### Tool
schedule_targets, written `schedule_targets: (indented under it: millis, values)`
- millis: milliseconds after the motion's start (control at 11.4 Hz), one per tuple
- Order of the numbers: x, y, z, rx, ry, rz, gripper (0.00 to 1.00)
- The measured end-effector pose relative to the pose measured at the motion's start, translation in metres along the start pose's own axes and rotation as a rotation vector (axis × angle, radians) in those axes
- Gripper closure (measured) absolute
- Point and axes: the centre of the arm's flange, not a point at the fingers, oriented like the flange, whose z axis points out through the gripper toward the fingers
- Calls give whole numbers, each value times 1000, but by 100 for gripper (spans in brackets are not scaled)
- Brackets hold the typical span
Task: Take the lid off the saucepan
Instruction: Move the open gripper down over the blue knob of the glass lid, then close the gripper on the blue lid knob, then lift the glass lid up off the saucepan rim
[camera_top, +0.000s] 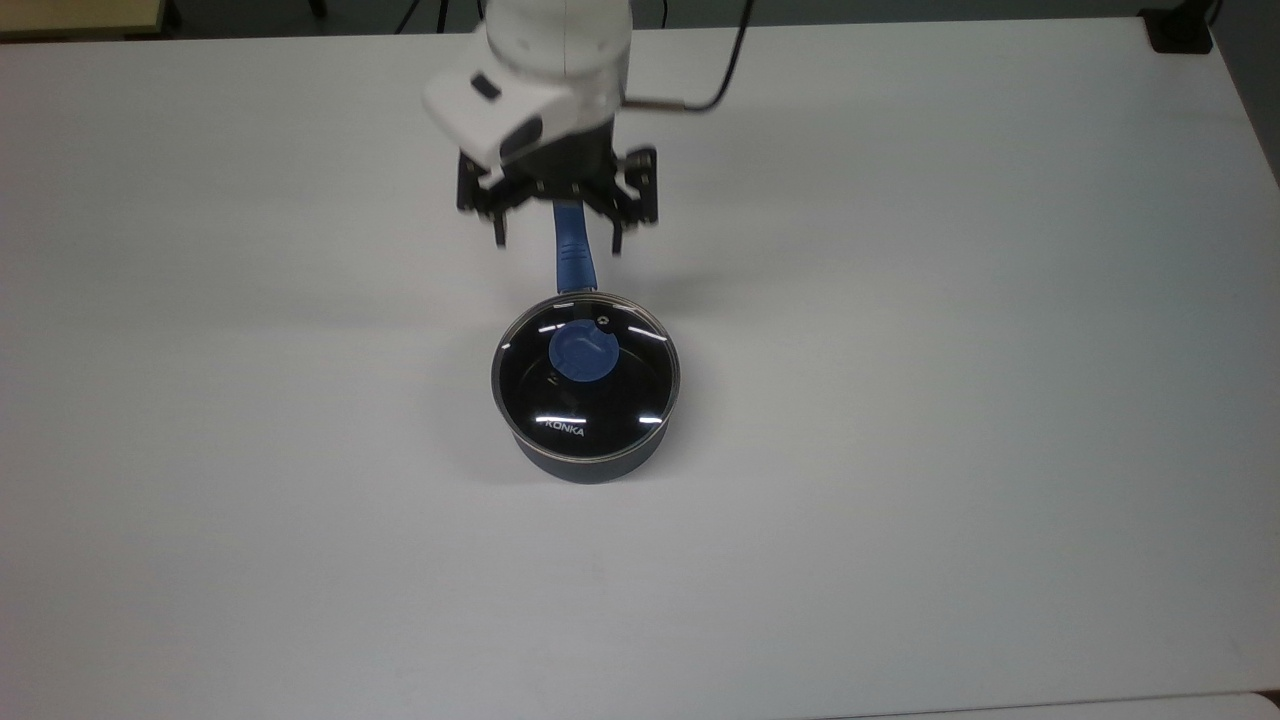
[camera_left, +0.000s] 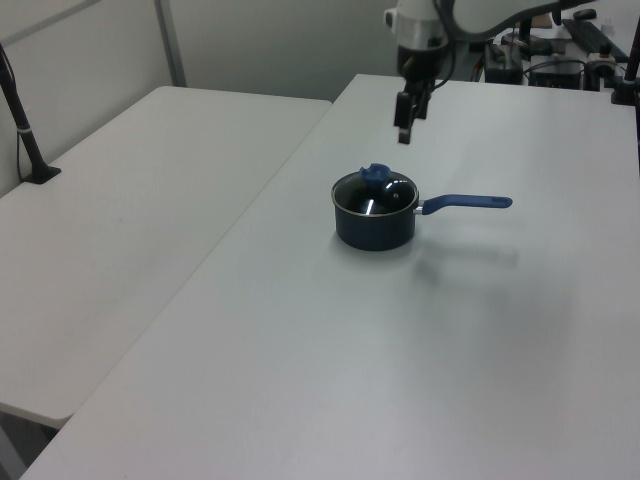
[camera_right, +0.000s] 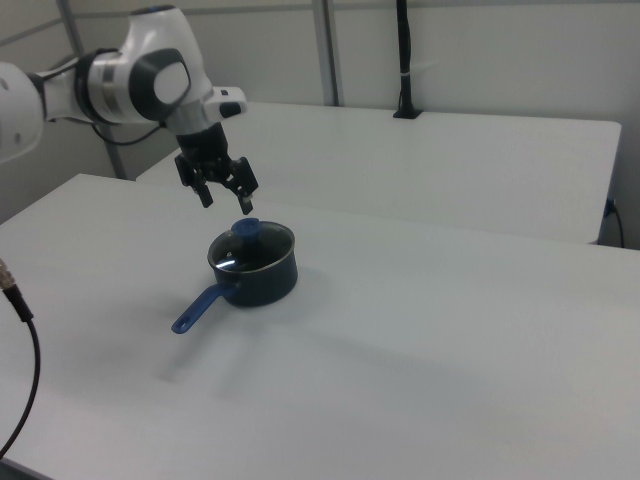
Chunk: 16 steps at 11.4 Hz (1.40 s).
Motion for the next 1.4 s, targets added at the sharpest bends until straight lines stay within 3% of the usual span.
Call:
schedule_targets:
  millis: [262, 524, 961, 1310, 1398]
  values:
    - [23, -9, 36, 31, 67, 205, 0]
    - [31, -13, 60, 39, 72, 356, 1]
    - [31, -27, 69, 46, 69, 444, 4]
    - [34, -29, 81, 44, 75, 456, 4]
    - [35, -28, 81, 39, 76, 455, 8]
